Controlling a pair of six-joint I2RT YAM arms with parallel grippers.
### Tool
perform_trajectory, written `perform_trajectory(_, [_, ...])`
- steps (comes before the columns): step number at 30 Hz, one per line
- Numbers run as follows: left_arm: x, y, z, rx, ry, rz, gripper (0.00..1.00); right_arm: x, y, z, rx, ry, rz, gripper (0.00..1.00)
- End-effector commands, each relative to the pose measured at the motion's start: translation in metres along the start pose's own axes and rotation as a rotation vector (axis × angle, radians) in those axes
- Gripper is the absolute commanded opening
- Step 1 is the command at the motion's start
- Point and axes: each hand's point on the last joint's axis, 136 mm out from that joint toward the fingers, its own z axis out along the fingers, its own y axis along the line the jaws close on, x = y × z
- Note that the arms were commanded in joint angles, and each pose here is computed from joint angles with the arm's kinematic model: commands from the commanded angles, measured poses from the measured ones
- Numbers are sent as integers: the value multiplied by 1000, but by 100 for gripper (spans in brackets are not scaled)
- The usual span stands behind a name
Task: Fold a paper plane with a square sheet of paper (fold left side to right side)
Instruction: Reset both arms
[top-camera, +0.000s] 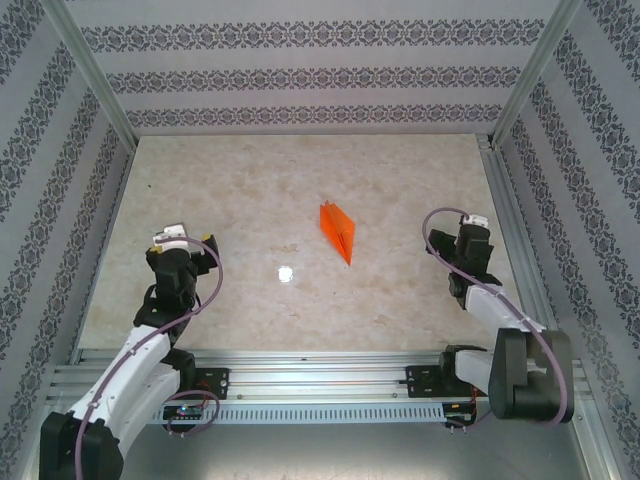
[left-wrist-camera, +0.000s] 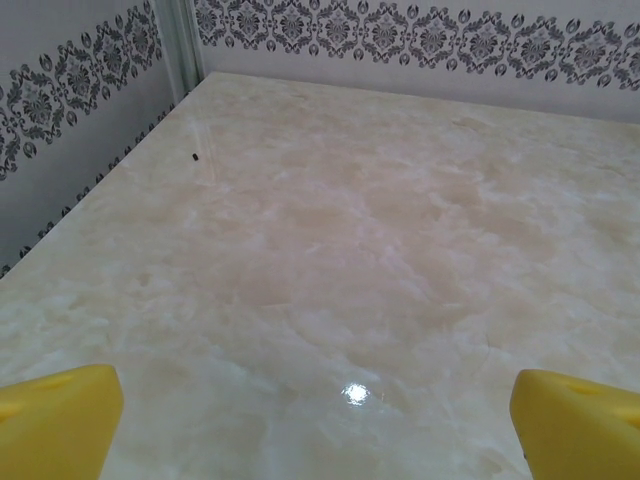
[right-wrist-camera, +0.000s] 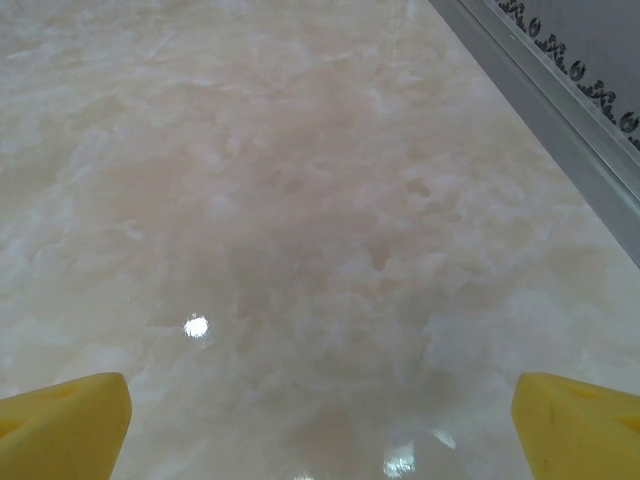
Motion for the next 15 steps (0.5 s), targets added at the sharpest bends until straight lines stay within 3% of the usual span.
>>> perform_trajectory(1, [-13, -3, 14, -7, -79, 84, 100, -59, 7, 1, -29, -259, 3, 98])
perform_trajectory(7, [0, -18, 37, 81, -78, 134, 100, -80, 24, 7, -111, -413, -18, 98])
perform_trajectory(15, [-2, -32, 62, 186, -108, 151, 100, -65, 40, 27, -142, -396, -68, 98])
